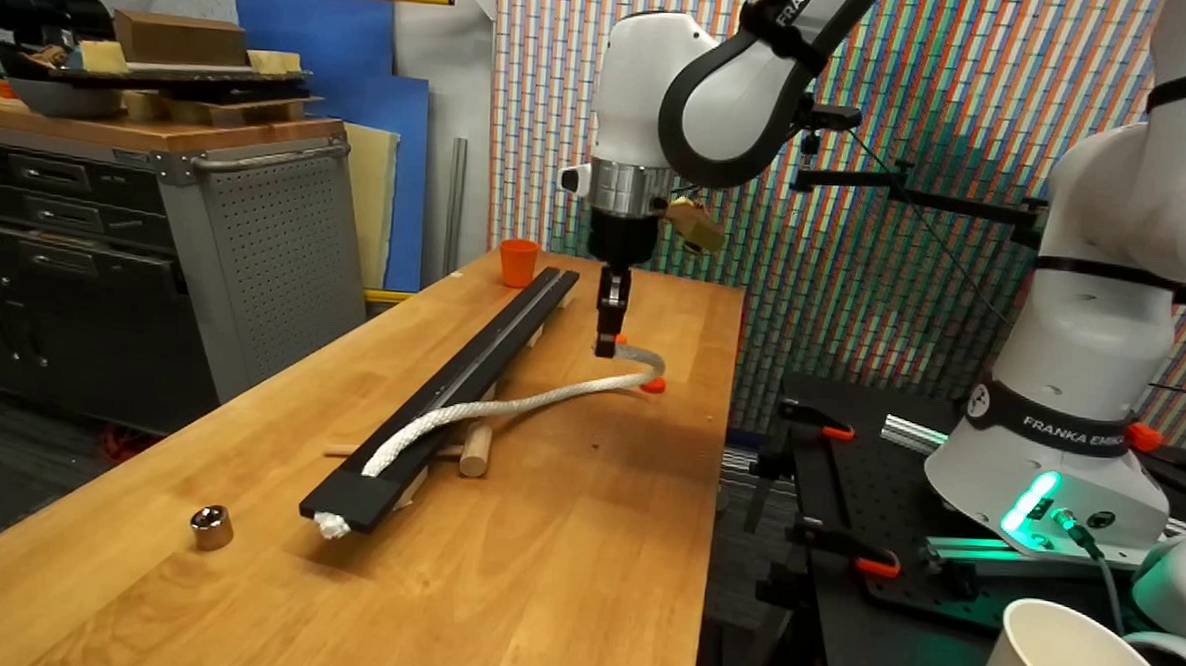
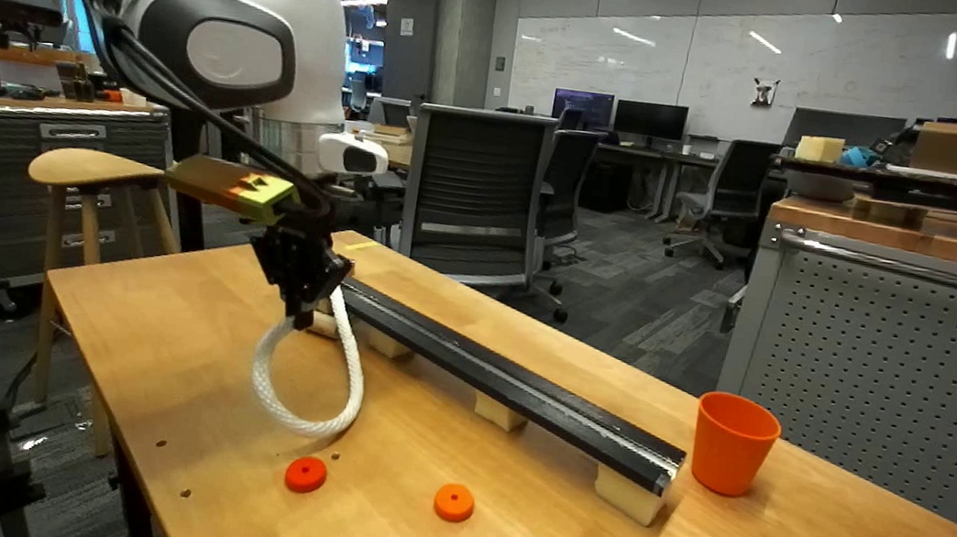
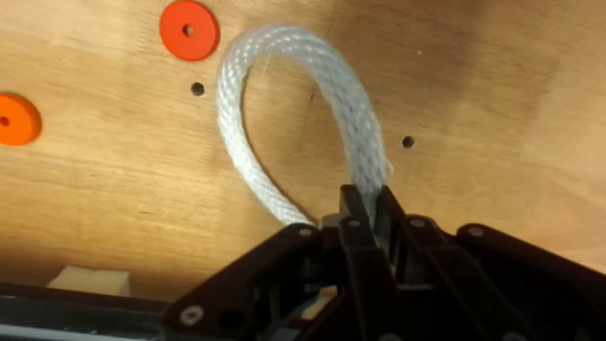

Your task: Stretch the white rope completely in the middle of the black object

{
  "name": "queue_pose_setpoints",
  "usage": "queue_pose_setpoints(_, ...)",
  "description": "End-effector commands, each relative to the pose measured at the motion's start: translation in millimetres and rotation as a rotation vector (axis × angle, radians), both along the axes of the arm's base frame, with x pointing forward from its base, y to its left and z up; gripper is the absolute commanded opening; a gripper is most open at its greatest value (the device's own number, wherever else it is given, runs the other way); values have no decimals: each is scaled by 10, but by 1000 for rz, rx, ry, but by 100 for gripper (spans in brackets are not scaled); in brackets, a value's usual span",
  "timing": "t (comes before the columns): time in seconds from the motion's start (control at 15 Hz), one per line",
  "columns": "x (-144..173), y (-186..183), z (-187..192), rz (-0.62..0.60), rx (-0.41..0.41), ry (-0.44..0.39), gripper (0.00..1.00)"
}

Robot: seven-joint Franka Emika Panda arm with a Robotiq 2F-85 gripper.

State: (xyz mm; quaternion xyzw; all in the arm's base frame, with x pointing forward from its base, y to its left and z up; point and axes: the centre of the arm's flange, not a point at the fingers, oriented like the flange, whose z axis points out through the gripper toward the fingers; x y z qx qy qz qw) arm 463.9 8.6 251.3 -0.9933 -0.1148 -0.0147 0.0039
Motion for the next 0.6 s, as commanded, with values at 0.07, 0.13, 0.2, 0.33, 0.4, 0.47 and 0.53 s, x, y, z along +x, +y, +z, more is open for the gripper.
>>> queue_pose_setpoints(0.07,-177,-278,476,-248,27,-1,3)
queue_pose_setpoints(0.13,-260,-300,552,-272,67,53,3)
queue_pose_setpoints(0.2,-75,-270,261,-199,23,15,3)
queue_pose_setpoints(0.33,-98,-283,306,-206,28,21,11)
queue_pose_setpoints(0.4,-99,-277,283,-205,28,25,11)
queue_pose_setpoints(0.47,-100,-274,255,-204,28,29,11)
queue_pose_setpoints(0.53,-101,-274,237,-204,27,32,11)
